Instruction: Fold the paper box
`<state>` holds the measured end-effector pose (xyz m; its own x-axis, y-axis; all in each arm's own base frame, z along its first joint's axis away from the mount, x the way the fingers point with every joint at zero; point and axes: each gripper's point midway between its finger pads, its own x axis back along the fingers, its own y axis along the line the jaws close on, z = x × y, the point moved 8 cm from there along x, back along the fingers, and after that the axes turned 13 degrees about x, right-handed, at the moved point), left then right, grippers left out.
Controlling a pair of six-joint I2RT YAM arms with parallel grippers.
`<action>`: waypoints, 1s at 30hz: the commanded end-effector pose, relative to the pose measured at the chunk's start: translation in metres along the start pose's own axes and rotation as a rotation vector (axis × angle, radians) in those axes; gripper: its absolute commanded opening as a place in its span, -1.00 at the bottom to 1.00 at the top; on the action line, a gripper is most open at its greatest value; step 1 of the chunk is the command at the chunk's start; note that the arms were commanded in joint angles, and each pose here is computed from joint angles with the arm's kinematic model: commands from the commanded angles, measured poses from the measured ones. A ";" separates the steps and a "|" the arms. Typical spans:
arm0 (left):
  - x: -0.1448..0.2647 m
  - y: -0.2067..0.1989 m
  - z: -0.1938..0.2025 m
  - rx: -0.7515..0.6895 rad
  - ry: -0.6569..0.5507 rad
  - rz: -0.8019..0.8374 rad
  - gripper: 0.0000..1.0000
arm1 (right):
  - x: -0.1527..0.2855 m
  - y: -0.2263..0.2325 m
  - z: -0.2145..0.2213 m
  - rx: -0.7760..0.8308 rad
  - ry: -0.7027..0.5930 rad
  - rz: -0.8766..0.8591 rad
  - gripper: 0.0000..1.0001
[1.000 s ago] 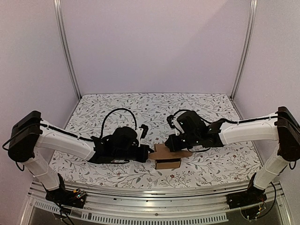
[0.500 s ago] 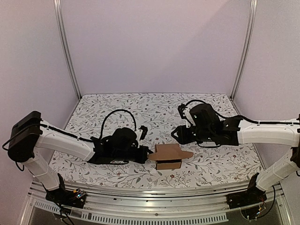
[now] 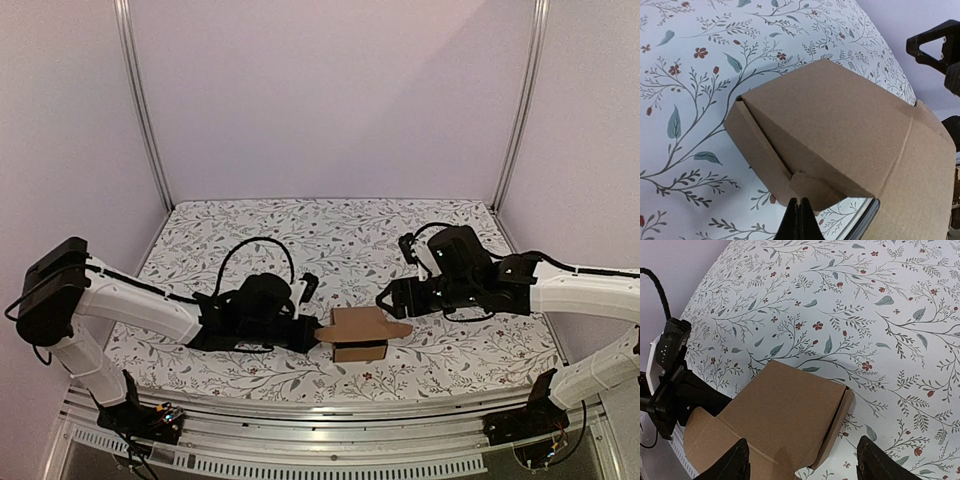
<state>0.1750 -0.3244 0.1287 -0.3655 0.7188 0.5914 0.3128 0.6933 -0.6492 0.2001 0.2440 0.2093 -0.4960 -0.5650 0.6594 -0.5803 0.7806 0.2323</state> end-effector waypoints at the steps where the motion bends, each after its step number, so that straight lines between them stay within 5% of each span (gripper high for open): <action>1: 0.001 0.000 -0.007 0.002 0.016 -0.024 -1.00 | -0.004 -0.001 0.012 -0.075 0.079 -0.069 0.48; 10: 0.035 0.024 0.001 0.058 0.077 -0.190 -0.60 | -0.003 -0.011 0.011 -0.148 0.071 -0.067 0.51; 20: 0.081 0.007 -0.042 0.203 0.001 -0.057 0.47 | -0.011 -0.010 0.015 -0.190 0.099 -0.093 0.52; 30: 0.054 -0.010 -0.061 0.425 0.157 0.232 0.52 | -0.021 -0.009 0.020 -0.250 0.133 -0.109 0.48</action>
<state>0.2033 -0.2700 0.1920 -0.2988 0.7777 0.5531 0.0231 0.5853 -0.8105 0.2013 0.2442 0.1870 -0.3522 -0.6211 0.7001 -0.4721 0.7638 0.4402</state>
